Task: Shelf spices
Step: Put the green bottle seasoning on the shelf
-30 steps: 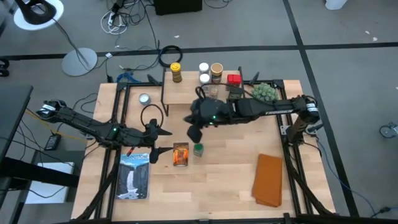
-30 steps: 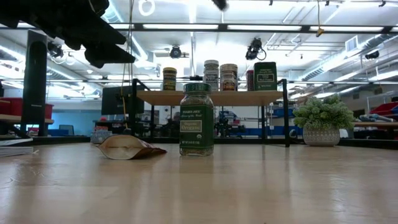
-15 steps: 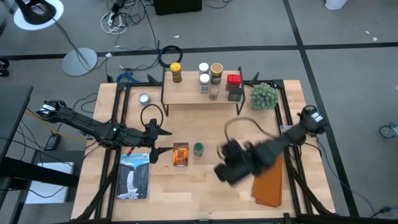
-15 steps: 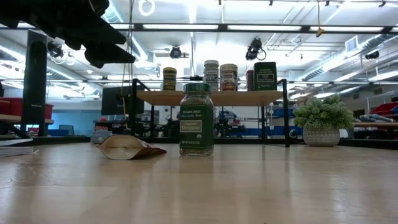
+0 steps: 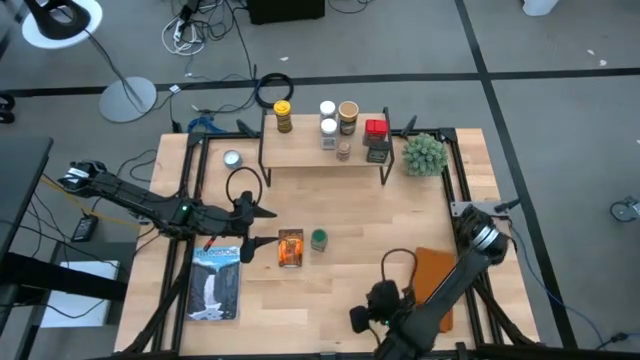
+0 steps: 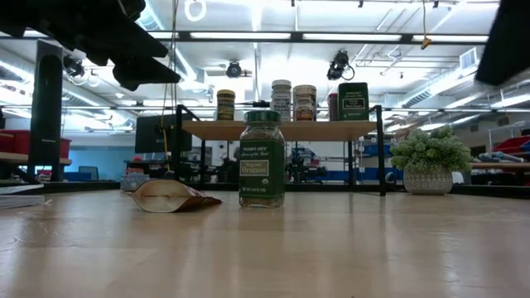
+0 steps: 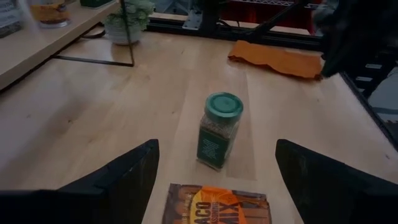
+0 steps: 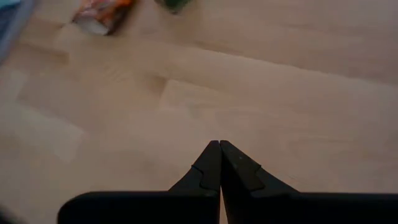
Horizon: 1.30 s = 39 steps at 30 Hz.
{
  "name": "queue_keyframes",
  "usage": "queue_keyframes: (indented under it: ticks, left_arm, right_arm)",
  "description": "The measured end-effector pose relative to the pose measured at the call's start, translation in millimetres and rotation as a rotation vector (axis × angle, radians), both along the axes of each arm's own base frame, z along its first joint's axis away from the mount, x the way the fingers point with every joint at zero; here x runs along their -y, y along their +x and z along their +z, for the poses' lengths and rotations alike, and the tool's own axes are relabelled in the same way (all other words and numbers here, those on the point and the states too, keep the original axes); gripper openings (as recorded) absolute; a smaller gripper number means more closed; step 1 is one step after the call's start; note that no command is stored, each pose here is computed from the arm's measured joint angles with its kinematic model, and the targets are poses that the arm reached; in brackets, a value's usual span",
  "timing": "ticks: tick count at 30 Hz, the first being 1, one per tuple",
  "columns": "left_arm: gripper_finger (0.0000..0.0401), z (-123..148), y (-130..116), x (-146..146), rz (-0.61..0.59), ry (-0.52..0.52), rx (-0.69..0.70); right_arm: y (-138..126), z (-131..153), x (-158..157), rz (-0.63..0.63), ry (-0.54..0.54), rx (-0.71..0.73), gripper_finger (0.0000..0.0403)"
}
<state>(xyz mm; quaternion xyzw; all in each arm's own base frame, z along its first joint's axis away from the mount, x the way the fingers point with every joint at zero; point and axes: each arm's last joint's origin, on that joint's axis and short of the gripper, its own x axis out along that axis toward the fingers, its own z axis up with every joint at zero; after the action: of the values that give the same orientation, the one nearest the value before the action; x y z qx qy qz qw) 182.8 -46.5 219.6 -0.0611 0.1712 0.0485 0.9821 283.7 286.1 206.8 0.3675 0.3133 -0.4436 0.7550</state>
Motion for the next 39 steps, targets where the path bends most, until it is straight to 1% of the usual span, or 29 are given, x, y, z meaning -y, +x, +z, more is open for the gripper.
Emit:
queue_keyframes:
  ticks: [2,4,8,12,15,17,21,27,30,34,37,39]
  left_arm:
    - [0.0328,-0.1,0.0,0.4,-0.013,-0.005,-0.002]
    - [0.0328,-0.1,0.0,1.0,-0.031,-0.012,-0.004]
    - [0.0328,-0.4,-0.1,1.1,-0.036,-0.013,-0.007]
    - [0.0328,-0.3,0.0,1.2,-0.039,-0.015,-0.006]
    - [0.0328,-0.6,-0.1,1.3,-0.034,-0.038,-0.008]
    - [0.0328,-0.5,-0.1,1.3,-0.035,-0.04,-0.008]
    - [0.0328,-0.4,-0.1,1.6,-0.042,-0.044,-0.007]
    - [0.0328,-0.2,0.0,1.6,-0.036,-0.064,-0.004]
    - [0.0328,-0.5,-0.1,1.6,-0.035,-0.063,-0.007]
    - [0.0328,-0.5,-0.1,1.5,-0.035,-0.062,-0.007]
    - [0.0328,-0.1,0.0,1.6,-0.035,-0.063,-0.003]
    - [0.0328,-0.1,0.0,1.6,-0.034,-0.063,-0.003]
  right_arm:
    - [4.7,-19.7,-3.3,-0.043,-0.014,-0.001,0.0]
    - [13.9,-36.9,-3.5,-0.064,0.007,-0.027,0.0]
    - [29.4,-54.1,3.2,-0.086,0.012,-0.038,0.0002]
    - [41.5,-53.9,8.5,-0.054,-0.038,0.036,0.0011]
    - [48.0,-52.6,12.5,-0.029,-0.093,0.081,0.0016]
    - [51.8,-52.1,16.1,-0.005,-0.125,0.079,0.0019]
    - [58.8,-52.2,22.1,0.035,-0.149,0.051,0.0024]
    - [74.2,-52.5,35.9,0.052,-0.138,0.027,0.0028]
    - [84.8,-52.0,41.0,0.092,-0.14,0.038,0.004]
    - [104.1,-49.6,49.1,0.186,-0.158,0.062,0.0065]
    - [116.4,-47.8,58.5,0.251,-0.197,0.058,0.0082]
    - [121.5,-47.2,66.1,0.264,-0.23,0.046,0.0091]
